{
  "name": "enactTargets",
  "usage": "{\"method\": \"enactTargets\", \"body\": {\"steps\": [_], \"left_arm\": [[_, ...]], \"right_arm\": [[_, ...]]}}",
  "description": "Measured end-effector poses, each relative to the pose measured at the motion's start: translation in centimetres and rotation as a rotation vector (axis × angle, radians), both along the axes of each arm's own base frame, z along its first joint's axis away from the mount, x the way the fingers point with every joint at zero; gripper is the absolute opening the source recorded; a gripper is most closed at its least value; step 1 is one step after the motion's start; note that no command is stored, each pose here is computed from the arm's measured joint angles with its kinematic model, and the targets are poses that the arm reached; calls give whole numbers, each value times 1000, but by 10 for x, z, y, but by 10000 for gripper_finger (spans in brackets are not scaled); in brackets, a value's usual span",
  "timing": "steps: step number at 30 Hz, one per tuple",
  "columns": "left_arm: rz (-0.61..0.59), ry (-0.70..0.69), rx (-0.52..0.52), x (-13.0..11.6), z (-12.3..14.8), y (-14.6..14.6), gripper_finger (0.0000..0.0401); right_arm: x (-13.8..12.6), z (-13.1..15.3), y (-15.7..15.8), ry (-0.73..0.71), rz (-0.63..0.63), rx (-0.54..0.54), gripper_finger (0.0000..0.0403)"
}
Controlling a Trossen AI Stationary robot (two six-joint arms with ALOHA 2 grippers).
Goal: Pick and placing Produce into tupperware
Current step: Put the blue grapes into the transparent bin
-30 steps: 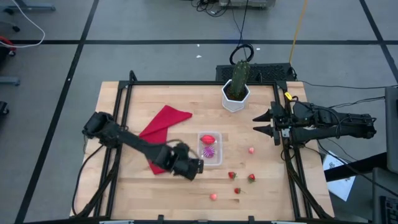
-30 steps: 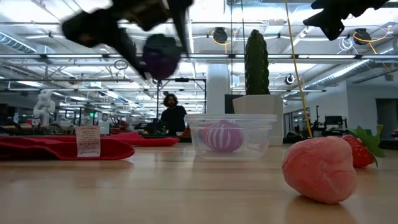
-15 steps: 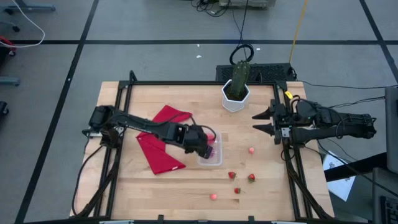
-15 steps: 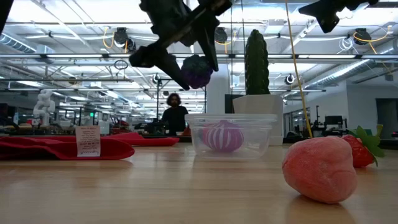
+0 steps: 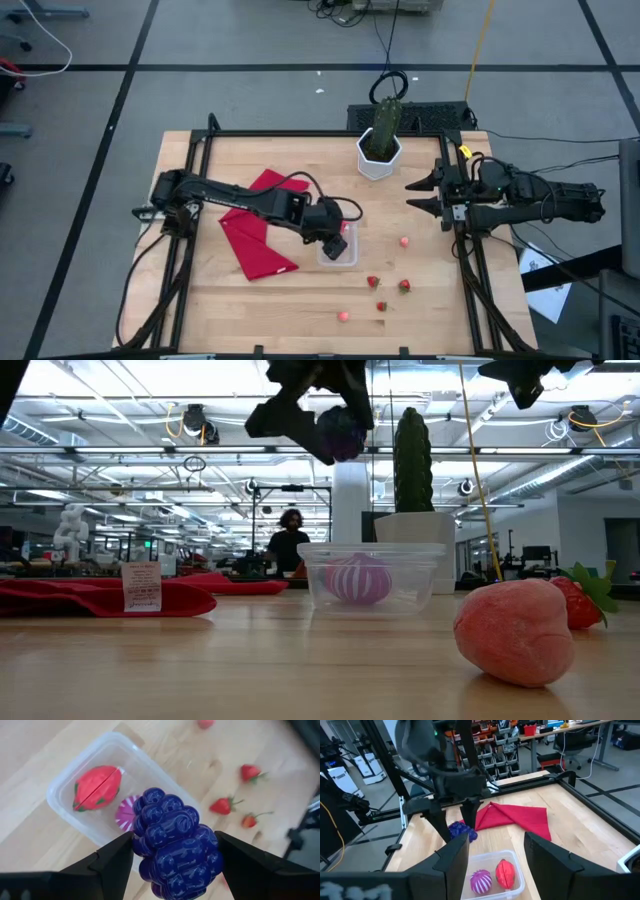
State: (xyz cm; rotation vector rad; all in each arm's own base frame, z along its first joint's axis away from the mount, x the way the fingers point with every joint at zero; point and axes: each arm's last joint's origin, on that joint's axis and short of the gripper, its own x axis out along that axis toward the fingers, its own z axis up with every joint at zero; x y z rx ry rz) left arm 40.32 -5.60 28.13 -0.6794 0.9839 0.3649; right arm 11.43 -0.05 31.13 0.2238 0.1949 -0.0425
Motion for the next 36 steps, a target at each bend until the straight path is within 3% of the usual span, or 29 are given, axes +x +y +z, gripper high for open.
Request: {"method": "enactTargets", "body": {"steps": [7, 15, 21, 36], "left_arm": [[-71, 173, 49, 29, -3, -4, 271], [-137, 259, 80, 53, -18, -14, 271], [-144, 360, 78, 53, -37, -14, 271], [-175, 383, 83, 62, -62, -18, 271]], "right_arm": [[0, 1, 0, -6, 0, 0, 185], [0, 0, 0, 0, 0, 0, 185], [0, 0, 0, 0, 0, 1, 185], [0, 0, 0, 2, 0, 1, 185]]}}
